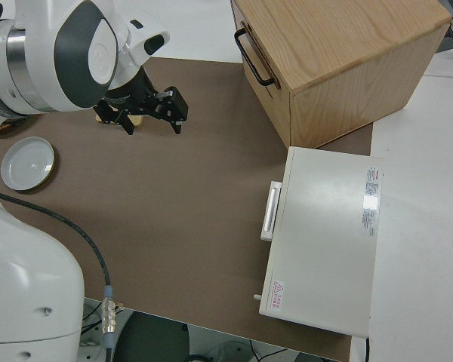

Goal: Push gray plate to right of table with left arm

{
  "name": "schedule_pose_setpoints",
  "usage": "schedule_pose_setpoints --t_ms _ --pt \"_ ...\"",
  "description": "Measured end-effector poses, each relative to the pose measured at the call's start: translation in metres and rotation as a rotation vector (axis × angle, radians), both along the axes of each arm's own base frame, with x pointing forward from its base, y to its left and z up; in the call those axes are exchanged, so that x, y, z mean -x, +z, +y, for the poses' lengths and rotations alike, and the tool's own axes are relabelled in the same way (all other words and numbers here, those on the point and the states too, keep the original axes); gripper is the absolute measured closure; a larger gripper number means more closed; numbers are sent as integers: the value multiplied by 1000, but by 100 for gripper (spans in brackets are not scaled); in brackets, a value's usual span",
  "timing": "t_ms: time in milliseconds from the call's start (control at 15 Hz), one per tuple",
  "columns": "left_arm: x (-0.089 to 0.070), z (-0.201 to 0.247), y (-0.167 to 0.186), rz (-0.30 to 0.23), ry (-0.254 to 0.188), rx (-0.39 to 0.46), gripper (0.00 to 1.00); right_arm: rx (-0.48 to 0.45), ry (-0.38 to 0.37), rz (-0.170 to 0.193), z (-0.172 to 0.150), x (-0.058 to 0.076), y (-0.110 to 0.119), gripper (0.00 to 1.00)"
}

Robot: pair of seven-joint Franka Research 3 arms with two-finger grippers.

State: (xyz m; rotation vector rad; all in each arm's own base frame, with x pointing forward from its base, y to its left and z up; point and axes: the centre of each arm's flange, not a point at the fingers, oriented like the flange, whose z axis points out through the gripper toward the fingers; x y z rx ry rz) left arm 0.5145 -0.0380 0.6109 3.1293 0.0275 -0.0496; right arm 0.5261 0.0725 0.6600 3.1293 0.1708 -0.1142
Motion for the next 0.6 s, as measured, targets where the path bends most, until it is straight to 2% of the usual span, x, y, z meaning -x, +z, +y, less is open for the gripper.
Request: schedule_pose_setpoints --t_ms 267,600 --pt "7 4 -5 64 -2 -3 0 0 0 0 0 0 0 1" --pt "9 4 -6 77 -2 -4 0 0 0 0 0 0 0 1"
